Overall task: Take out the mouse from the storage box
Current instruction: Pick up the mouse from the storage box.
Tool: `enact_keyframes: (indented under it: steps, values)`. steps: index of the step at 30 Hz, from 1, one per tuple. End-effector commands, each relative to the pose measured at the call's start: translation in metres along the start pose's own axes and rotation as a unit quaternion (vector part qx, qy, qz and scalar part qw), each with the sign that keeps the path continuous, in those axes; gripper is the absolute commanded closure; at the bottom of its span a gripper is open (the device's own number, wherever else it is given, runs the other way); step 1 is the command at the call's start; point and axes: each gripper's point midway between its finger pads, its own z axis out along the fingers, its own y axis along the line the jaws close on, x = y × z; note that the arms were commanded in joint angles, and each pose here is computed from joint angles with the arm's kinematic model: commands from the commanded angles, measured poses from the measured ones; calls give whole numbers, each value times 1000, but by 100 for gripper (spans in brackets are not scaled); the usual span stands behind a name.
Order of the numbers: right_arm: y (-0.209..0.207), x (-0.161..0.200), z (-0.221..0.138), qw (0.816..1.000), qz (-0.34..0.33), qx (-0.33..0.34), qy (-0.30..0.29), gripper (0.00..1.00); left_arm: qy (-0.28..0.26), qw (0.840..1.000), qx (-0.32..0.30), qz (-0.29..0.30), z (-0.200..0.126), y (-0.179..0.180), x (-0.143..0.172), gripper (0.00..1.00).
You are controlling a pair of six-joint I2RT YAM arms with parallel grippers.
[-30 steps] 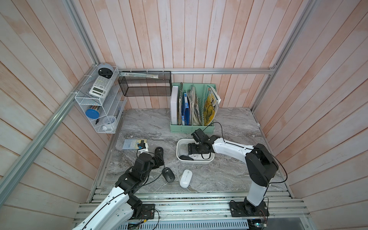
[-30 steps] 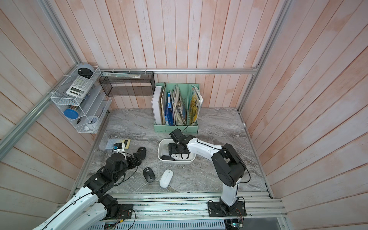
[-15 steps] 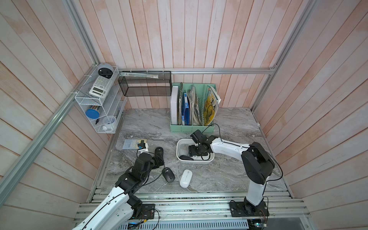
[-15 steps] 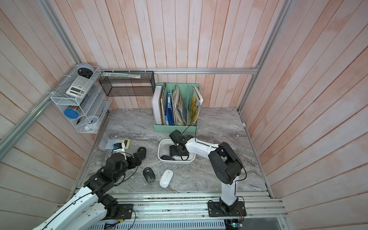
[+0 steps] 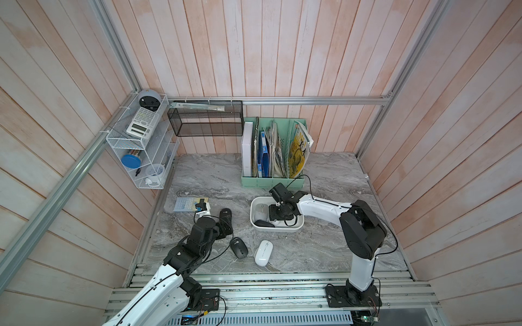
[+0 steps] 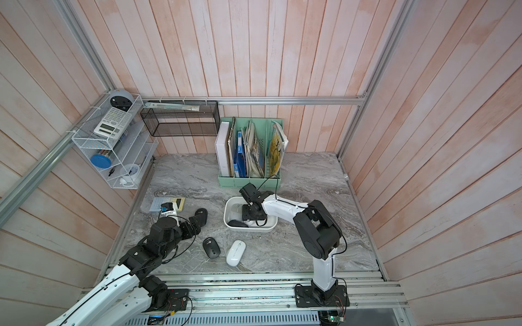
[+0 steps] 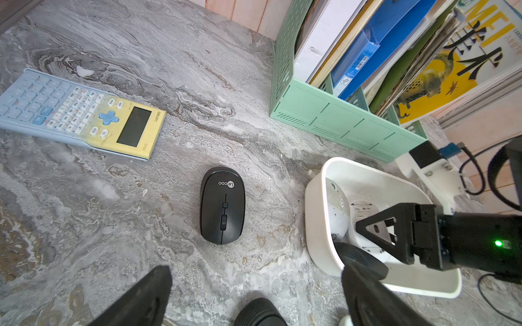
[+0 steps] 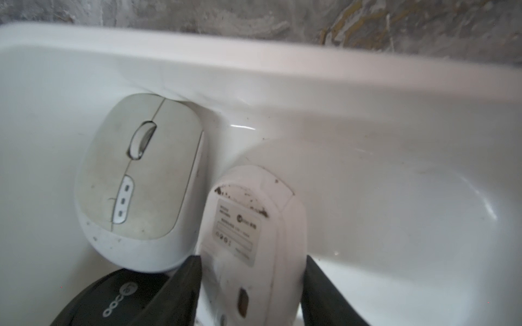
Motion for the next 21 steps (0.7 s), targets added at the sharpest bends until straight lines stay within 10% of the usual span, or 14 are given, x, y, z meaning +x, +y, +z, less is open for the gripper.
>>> enact_keyframes:
  steps: [1, 21]
  values:
    - [-16, 10, 6, 999, 0, 38, 22, 47, -4, 1000, -6, 5, -1, 4, -1, 0]
    - [-20, 22, 22, 997, 4, 57, 47, 38, -9, 1000, -9, 4, -3, 5, -3, 0]
